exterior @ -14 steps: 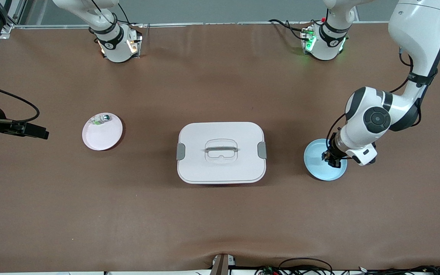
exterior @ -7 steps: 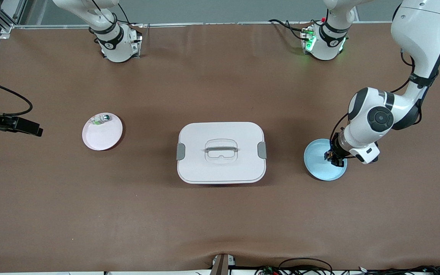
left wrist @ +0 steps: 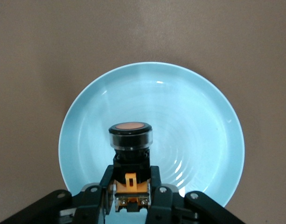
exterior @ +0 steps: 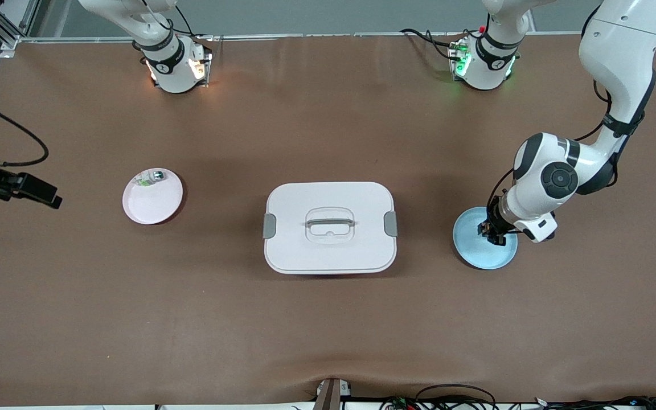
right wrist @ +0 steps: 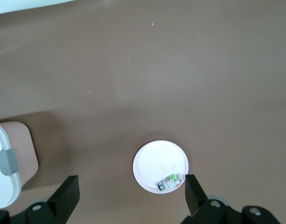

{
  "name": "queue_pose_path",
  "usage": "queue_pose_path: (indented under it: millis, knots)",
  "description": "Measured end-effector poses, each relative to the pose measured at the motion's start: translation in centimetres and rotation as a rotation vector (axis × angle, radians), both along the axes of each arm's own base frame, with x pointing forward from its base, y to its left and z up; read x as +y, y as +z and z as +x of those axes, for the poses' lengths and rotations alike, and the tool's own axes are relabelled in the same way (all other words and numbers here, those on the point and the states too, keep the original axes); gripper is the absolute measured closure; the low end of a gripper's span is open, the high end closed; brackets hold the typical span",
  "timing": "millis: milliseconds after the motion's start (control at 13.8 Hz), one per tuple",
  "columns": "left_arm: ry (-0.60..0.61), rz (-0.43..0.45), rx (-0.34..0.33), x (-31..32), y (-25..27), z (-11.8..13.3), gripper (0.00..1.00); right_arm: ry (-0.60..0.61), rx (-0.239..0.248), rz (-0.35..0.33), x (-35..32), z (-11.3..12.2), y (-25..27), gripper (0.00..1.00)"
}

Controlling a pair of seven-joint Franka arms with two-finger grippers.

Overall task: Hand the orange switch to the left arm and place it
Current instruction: 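Lower the switch onto the blue plate with the left gripper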

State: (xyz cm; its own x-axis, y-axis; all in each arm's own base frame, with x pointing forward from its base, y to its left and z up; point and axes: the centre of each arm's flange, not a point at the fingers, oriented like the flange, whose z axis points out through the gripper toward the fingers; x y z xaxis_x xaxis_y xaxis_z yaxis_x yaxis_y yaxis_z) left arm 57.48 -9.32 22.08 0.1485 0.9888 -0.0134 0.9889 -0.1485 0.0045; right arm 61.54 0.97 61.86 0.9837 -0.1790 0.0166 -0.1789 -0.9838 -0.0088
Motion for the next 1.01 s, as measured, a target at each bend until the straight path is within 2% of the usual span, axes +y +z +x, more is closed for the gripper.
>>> queue_pose_path:
  millis: [144,289,722,1011]
  knots:
    - [0.0,-0.006,-0.005,-0.1,-0.3,0.0,0.67,-0.014,0.001,0.003,-0.8,-1.6,0.1,0.0]
    - [0.0,-0.016,-0.015,-0.2,-0.5,0.1,0.67,-0.023,-0.004,0.005,-1.4,-2.3,0.4,0.0]
    - [-0.029,-0.022,-0.03,-0.1,-2.3,0.1,0.67,-0.086,-0.003,0.007,-1.5,-2.4,0.3,0.0]
    - [-0.034,-0.019,-0.038,0.1,-2.3,0.2,0.67,-0.072,0.011,0.006,-1.5,-2.6,0.1,0.0]
